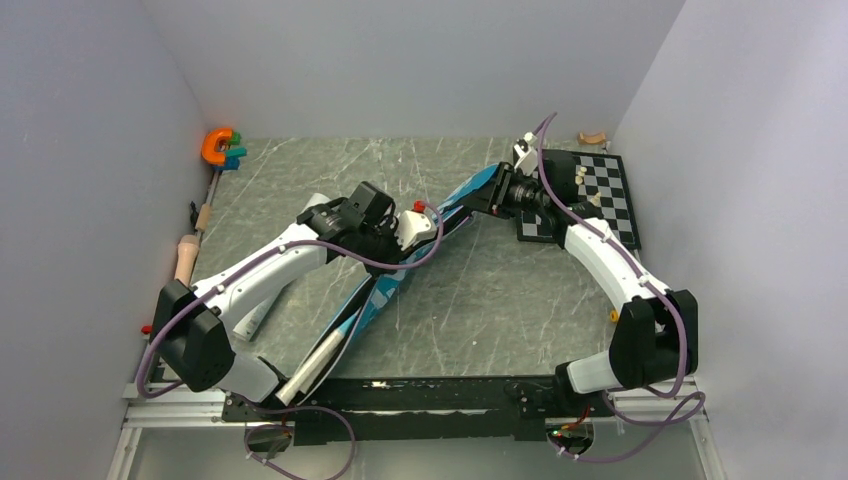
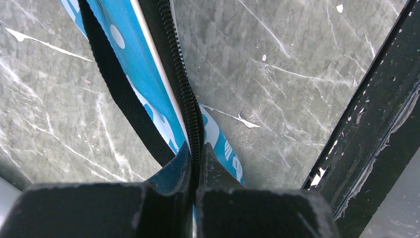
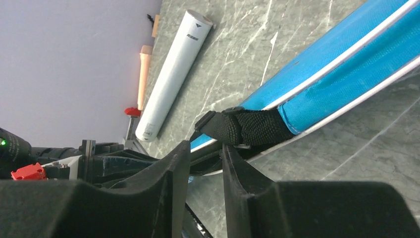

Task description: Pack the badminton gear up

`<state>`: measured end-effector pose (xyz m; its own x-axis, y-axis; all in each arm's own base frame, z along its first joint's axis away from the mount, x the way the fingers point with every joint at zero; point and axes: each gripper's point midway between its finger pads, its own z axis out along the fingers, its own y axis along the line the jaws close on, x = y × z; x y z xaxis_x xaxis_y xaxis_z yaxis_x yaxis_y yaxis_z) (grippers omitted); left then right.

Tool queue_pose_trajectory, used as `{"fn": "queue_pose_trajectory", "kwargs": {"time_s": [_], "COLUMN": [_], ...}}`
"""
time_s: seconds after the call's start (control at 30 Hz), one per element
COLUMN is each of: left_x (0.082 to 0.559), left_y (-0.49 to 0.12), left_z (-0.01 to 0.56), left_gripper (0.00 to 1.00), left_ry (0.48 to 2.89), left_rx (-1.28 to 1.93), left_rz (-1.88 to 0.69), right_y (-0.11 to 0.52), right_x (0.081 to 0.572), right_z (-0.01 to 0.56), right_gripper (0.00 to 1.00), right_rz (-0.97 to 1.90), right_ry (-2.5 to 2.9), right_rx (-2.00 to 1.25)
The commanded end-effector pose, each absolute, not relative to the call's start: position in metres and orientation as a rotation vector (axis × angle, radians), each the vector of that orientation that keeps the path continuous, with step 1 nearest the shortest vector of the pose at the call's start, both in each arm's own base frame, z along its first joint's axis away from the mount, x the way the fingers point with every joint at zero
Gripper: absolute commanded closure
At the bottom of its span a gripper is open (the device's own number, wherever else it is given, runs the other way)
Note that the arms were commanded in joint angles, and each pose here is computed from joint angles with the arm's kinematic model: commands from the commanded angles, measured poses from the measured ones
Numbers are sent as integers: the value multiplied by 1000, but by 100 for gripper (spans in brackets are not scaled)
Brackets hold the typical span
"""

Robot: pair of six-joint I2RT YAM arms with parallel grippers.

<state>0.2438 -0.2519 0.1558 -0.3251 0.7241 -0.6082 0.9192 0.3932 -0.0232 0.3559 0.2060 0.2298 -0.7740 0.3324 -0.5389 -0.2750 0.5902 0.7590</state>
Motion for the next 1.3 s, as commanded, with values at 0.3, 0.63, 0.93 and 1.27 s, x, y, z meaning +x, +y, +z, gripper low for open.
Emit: {"fn": "queue_pose_trajectory", "kwargs": {"time_s": [0.3,0.63,0.93,1.27], "left_x": [251,252,245,245], "left_y": [-261,-260,-263,-264], "left_z": [193,199,204,203], "left_gripper": [100,100,100,100], "left_ry": [2025,2030,2009,2016], "left_rx": [1375,1357,1382,1390], "left_rz": [-559,-597,-655,-665], "right_y": [196,187,195,202], "right_x": [343,336,343,346], "right_z": [235,242,234,230], "right_gripper": [58,51,44,54], "right_rz": [1175,1169,1226,1303], "right_ry": [2115,2093,2086,2069], "right_rx": [33,46,3,2]}}
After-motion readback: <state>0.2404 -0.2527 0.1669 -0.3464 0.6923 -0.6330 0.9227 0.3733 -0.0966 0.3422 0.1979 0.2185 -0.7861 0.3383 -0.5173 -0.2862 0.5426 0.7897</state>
